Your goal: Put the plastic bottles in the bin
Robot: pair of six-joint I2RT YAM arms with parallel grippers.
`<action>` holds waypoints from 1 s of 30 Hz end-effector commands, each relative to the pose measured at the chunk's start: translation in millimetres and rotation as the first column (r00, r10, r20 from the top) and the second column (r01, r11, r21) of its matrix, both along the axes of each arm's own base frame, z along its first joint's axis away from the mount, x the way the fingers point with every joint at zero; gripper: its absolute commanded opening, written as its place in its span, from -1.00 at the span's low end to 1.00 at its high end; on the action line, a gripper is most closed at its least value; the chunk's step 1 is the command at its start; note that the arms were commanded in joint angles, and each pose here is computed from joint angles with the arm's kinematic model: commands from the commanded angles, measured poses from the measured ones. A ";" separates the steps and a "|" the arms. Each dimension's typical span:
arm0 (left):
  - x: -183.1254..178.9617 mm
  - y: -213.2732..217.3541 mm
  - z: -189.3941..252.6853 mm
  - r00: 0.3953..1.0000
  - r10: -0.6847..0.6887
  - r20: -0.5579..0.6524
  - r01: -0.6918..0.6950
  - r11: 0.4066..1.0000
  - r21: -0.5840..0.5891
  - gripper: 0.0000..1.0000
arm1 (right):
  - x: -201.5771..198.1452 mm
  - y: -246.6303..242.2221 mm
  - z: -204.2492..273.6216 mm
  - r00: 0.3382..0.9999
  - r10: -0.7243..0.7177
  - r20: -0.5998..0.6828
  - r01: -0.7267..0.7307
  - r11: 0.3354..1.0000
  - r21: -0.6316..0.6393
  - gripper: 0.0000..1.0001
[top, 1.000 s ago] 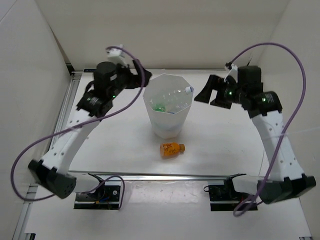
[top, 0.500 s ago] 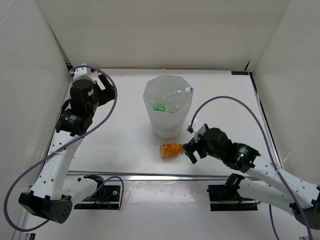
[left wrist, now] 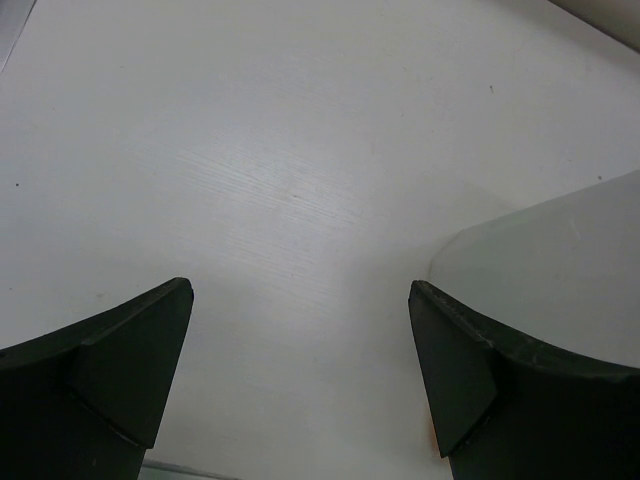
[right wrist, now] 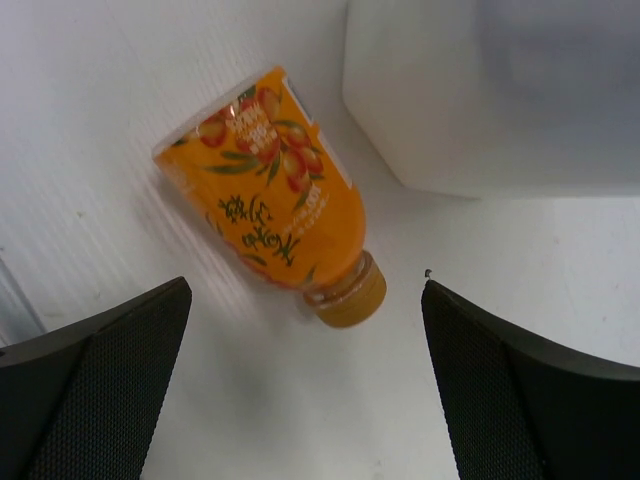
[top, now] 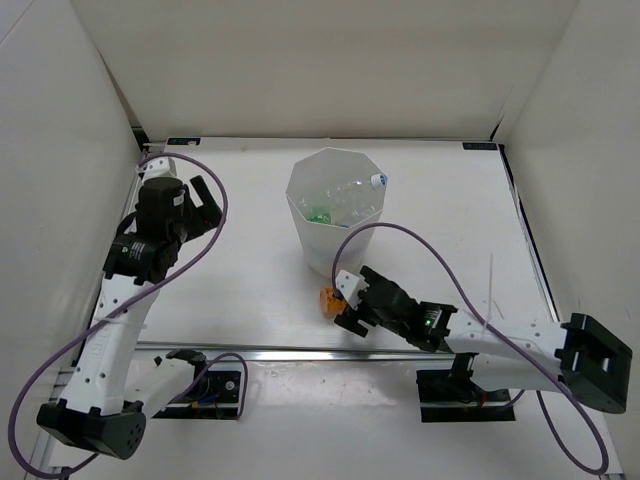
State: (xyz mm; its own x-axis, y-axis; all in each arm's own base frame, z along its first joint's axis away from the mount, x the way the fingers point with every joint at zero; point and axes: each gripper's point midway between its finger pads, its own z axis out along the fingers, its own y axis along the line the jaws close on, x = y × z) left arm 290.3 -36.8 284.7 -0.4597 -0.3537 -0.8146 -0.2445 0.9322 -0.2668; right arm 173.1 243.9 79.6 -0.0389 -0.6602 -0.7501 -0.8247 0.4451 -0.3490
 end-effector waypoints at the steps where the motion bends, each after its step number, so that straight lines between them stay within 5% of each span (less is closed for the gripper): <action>1: -16.5 4.3 0.8 1.000 0.015 -0.015 -0.015 1.000 -0.012 1.00 | 12.5 31.6 25.4 0.996 0.030 0.085 -0.039 0.993 0.108 1.00; 9: -46.0 11.1 -9.2 0.998 0.009 -0.054 -0.008 1.000 0.007 1.00 | 17.9 51.7 10.2 0.996 0.079 0.027 -0.082 0.987 0.135 1.00; 15: -54.3 13.6 -11.3 0.996 -0.001 -0.088 0.004 1.000 0.030 1.00 | 38.0 58.1 8.2 0.996 -0.022 -0.088 0.037 0.984 0.177 0.94; 23: -54.2 15.9 -11.3 0.995 -0.002 -0.097 0.007 0.999 0.052 1.00 | 28.0 72.9 -7.7 0.961 0.015 -0.276 0.034 0.984 0.173 0.34; 27: -54.2 15.9 -11.3 0.995 -0.002 -0.097 0.007 0.999 0.052 1.00 | 13.7 68.9 -15.0 0.930 0.012 -0.366 0.043 0.989 0.142 -0.24; 30: -56.7 18.1 -17.9 0.995 0.005 -0.100 0.000 0.998 0.059 1.00 | 7.4 65.2 -9.1 0.919 0.005 -0.395 0.059 0.987 0.151 -0.21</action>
